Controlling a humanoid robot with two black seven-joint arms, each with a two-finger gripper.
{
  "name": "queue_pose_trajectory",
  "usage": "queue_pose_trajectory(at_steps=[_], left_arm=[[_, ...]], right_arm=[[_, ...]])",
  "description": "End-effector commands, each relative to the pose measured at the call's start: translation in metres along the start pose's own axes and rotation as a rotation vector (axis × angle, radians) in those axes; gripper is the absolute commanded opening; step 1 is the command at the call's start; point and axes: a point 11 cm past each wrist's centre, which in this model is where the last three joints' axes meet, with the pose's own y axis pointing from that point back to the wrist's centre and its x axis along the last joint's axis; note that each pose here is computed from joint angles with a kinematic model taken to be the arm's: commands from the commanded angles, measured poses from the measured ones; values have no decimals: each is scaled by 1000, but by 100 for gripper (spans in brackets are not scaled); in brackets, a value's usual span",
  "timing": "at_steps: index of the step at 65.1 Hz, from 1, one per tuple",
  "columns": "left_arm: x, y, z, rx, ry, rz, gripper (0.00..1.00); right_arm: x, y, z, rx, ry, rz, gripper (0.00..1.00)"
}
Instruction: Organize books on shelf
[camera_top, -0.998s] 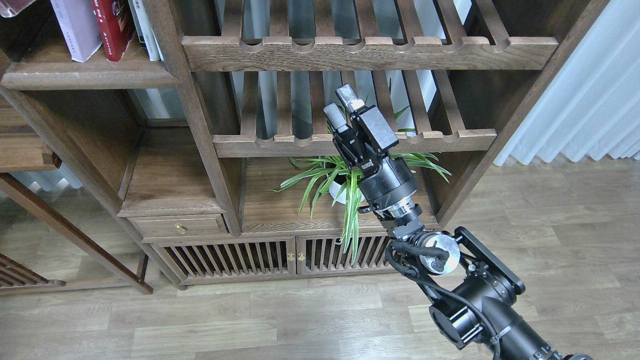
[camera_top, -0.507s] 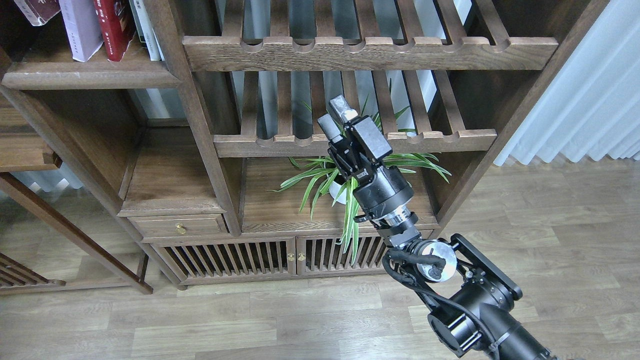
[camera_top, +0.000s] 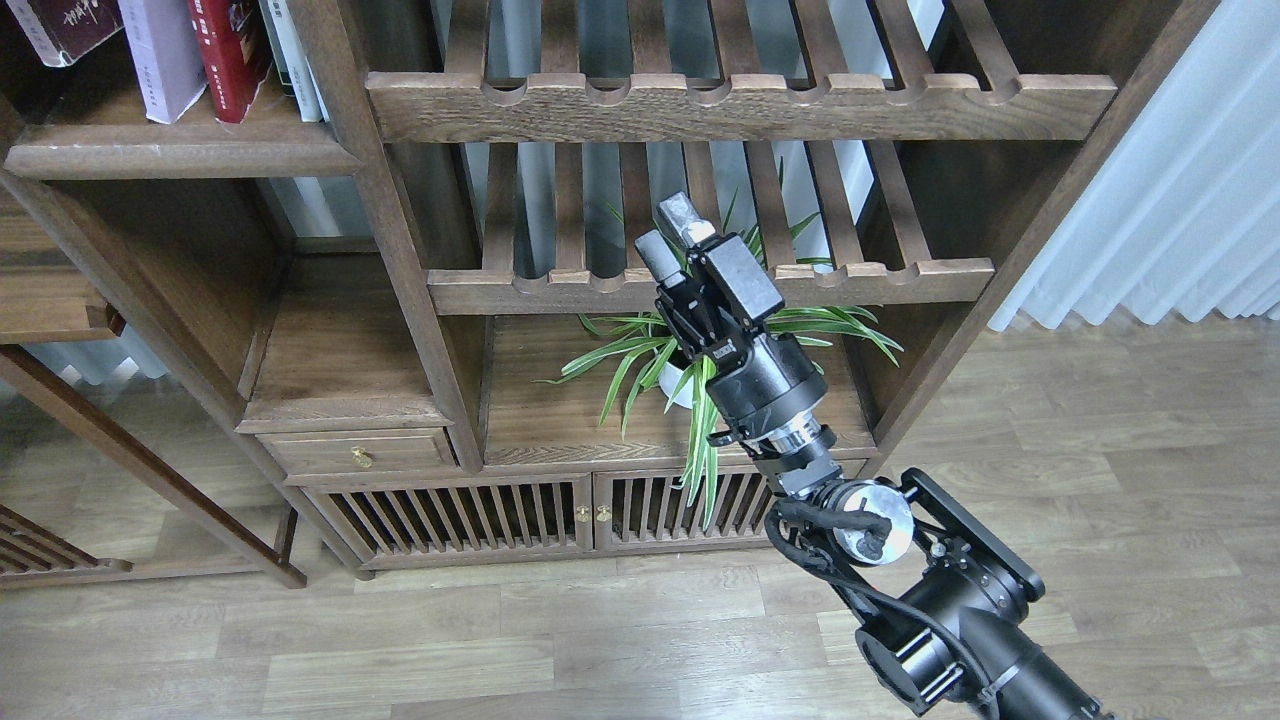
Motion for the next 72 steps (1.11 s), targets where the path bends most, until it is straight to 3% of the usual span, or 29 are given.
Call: queue_pose_trajectory(at_steps=[1, 39, 60, 65, 72], left_arm=[[1, -1, 1, 2, -27, -1, 5], [2, 0, -7, -3, -127, -12, 8], [5, 2, -13, 6, -137, -9, 29], [5, 2, -14, 12, -141, -3, 39], [5, 2, -14, 11, -138, -3, 43]], right_arm=[[0, 0, 0, 0, 0, 0, 78], [5, 7, 2, 7, -9, 18, 78], [4, 7, 1, 8, -9, 16, 78], [4, 7, 1, 8, -9, 16, 78], [4, 7, 1, 8, -9, 16, 78]])
